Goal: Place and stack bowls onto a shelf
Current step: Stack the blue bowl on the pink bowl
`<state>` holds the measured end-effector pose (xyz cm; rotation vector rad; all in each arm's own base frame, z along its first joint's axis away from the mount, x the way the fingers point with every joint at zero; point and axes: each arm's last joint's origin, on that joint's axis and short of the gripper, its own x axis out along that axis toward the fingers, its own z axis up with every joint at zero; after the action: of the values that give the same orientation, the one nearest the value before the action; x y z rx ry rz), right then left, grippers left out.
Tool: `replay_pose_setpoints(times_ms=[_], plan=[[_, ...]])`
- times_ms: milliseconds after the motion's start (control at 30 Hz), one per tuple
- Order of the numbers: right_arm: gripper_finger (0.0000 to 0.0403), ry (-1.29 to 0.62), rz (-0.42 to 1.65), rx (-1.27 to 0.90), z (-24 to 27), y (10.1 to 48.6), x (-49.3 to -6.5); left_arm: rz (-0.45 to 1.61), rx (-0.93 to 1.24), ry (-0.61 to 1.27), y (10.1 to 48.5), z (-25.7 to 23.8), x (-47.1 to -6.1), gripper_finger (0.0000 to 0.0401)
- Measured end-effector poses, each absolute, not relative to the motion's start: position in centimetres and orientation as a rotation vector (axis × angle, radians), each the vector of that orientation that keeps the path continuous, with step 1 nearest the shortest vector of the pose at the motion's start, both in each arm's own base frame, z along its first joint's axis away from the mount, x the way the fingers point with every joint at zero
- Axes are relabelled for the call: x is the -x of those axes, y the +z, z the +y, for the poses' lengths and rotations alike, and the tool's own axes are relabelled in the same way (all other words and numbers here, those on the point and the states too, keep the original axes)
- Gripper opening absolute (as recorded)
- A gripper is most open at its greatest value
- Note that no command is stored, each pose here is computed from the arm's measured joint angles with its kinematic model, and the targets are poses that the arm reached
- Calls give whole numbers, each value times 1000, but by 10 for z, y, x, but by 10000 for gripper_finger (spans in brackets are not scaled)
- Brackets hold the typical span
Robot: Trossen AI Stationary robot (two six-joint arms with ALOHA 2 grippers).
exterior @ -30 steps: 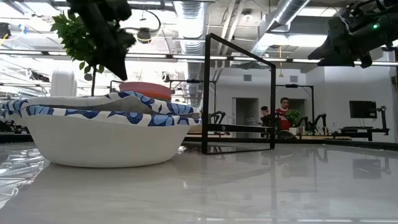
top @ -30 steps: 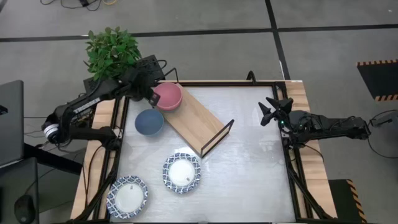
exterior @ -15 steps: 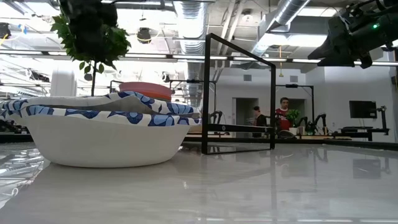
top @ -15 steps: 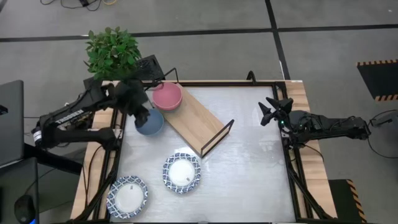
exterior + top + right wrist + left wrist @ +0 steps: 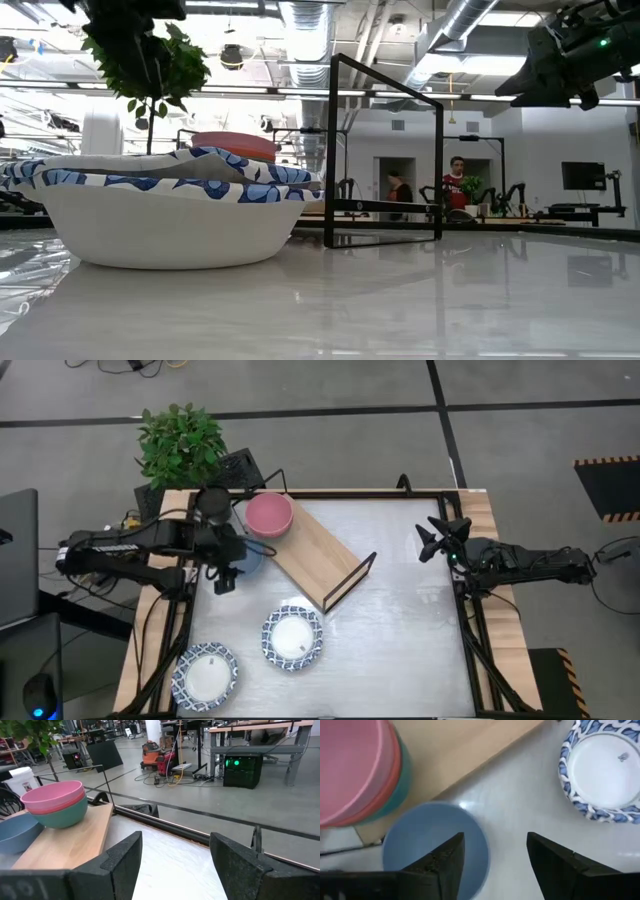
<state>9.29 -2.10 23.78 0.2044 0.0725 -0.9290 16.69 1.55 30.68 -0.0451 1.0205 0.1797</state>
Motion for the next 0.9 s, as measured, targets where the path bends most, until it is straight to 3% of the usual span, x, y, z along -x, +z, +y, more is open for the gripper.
replay_pose_setpoints(times_ms=[367,900], plan=[[260,-929,75,-203,-21,238,-93,1179,23,306,234,13,-161,211],[260,-930,68,-217,-21,238,-93,1318,15,284,213,14,-181,211]])
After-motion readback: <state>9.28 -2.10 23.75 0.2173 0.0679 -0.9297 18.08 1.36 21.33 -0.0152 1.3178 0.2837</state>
